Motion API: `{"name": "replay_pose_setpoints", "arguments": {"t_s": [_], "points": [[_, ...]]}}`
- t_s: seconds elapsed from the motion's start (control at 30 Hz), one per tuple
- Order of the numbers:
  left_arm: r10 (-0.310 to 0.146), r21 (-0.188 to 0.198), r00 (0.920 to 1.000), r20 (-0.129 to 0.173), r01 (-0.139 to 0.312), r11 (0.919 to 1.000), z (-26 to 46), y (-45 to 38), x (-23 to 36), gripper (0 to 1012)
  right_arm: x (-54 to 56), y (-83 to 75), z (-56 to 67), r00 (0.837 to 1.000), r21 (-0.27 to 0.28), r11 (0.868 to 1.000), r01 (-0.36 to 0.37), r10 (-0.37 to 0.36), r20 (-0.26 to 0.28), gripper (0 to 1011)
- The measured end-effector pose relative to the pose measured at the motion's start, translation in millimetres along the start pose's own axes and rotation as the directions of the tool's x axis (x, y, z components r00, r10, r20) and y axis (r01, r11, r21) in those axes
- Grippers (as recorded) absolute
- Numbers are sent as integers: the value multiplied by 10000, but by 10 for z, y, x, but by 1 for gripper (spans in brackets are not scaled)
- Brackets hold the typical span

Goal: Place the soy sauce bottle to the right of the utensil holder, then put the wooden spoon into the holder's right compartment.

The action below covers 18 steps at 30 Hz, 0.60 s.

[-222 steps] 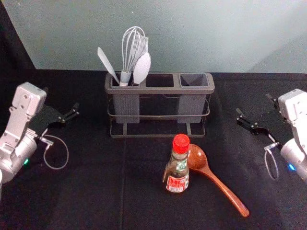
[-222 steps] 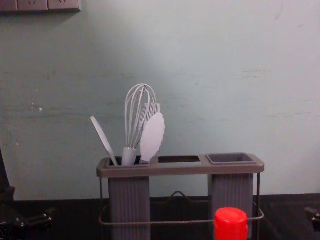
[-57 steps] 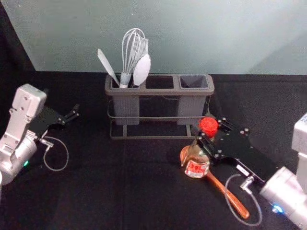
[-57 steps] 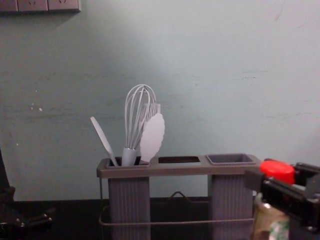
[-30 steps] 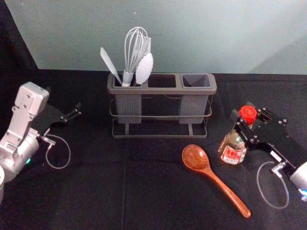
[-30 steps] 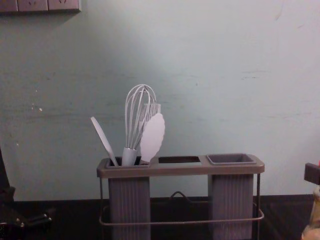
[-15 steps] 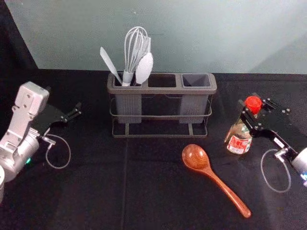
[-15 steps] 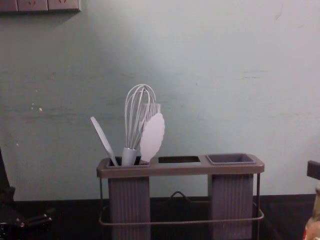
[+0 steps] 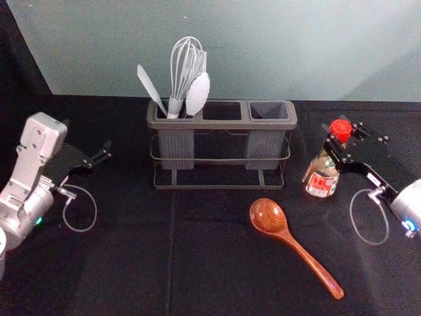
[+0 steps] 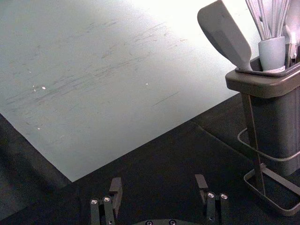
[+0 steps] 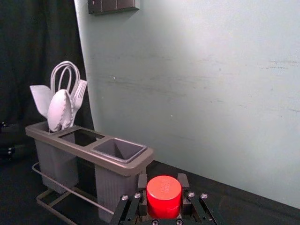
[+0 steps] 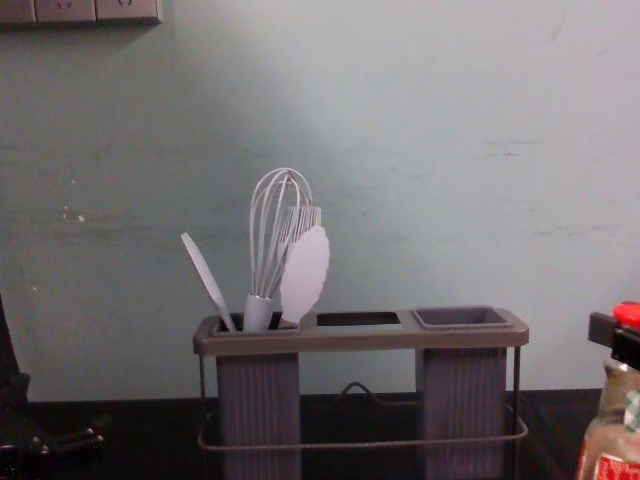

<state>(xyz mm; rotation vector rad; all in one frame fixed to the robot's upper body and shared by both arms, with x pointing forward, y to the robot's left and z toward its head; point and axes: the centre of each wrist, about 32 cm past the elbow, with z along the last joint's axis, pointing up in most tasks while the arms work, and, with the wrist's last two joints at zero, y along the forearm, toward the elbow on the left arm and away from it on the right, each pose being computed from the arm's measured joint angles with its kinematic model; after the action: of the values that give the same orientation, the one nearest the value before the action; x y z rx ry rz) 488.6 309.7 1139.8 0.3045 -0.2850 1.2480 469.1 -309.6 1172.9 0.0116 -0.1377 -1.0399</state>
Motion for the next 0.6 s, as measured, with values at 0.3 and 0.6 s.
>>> {"name": "replay_pose_setpoints", "arguments": {"t_s": [0.3,0.6], "points": [[0,-1,10000,0,0,10000,0,0,0,1011,99,185,-47,9998,72,10000,-3,5,-223,382],[1,-1,10000,0,-1,10000,0,0,0,1011,163,316,-108,9993,57,10000,42,-40,-383,382]]}}
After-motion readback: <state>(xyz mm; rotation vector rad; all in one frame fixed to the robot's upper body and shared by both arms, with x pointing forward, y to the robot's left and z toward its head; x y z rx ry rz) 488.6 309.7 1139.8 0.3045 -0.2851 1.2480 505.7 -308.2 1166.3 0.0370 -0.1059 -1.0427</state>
